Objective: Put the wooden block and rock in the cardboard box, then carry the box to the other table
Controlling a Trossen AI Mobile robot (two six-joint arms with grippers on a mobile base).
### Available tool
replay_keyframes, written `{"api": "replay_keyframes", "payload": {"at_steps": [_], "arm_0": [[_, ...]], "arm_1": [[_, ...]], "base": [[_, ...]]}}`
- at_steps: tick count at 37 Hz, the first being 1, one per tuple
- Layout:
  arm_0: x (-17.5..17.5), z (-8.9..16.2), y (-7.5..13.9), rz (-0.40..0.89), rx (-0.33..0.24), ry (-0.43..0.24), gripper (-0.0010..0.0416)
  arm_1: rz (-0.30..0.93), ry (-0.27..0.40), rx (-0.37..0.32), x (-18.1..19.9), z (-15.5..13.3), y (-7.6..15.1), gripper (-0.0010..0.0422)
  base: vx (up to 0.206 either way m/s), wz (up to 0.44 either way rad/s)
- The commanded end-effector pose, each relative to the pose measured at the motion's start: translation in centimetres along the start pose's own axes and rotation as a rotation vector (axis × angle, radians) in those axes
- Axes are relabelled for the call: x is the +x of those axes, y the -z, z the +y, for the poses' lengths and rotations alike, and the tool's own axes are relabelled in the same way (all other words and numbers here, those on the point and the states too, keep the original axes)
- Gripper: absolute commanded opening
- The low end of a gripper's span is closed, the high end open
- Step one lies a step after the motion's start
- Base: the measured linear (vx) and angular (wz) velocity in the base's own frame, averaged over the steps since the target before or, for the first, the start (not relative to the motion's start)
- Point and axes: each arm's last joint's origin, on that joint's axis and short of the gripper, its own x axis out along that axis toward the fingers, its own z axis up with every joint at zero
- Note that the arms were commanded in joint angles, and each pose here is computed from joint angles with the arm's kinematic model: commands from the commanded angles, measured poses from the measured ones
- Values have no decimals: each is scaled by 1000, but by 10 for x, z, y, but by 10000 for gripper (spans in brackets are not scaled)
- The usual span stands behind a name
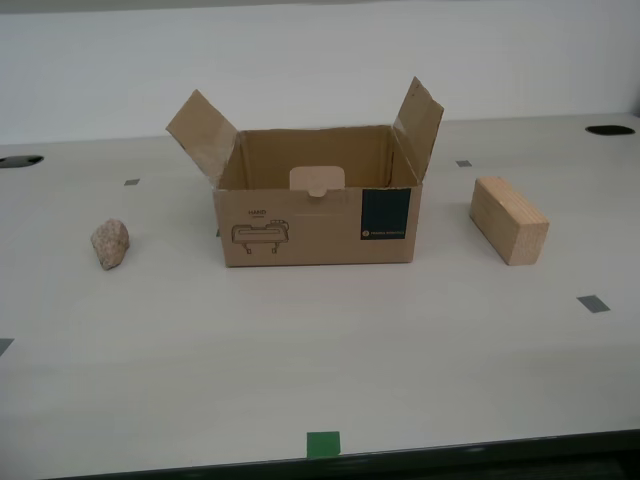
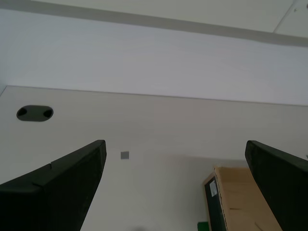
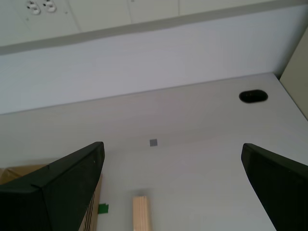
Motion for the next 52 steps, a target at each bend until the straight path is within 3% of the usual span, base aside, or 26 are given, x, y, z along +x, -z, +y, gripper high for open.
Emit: {"api": "replay_keyframes", "payload": {"at_steps": [1, 11, 25, 44, 52], "arm_0": [[0, 1, -9, 80, 5, 0, 398], [18, 5, -29, 270, 24, -48, 395], [55, 6, -39, 484, 28, -29, 390], [114, 8, -21, 700, -34, -38, 390], [133, 10, -9, 722, -46, -45, 390]], "arm_1": [[47, -7, -1, -5, 0, 1, 396], [175, -23, 2, -7, 1, 13, 396], [367, -44, 5, -10, 3, 30, 396], [591, -71, -9, 26, 7, 43, 396], [581, -70, -9, 37, 8, 41, 396]], "base": [[0, 0], [0, 0], [0, 0], [0, 0], [0, 0]]}}
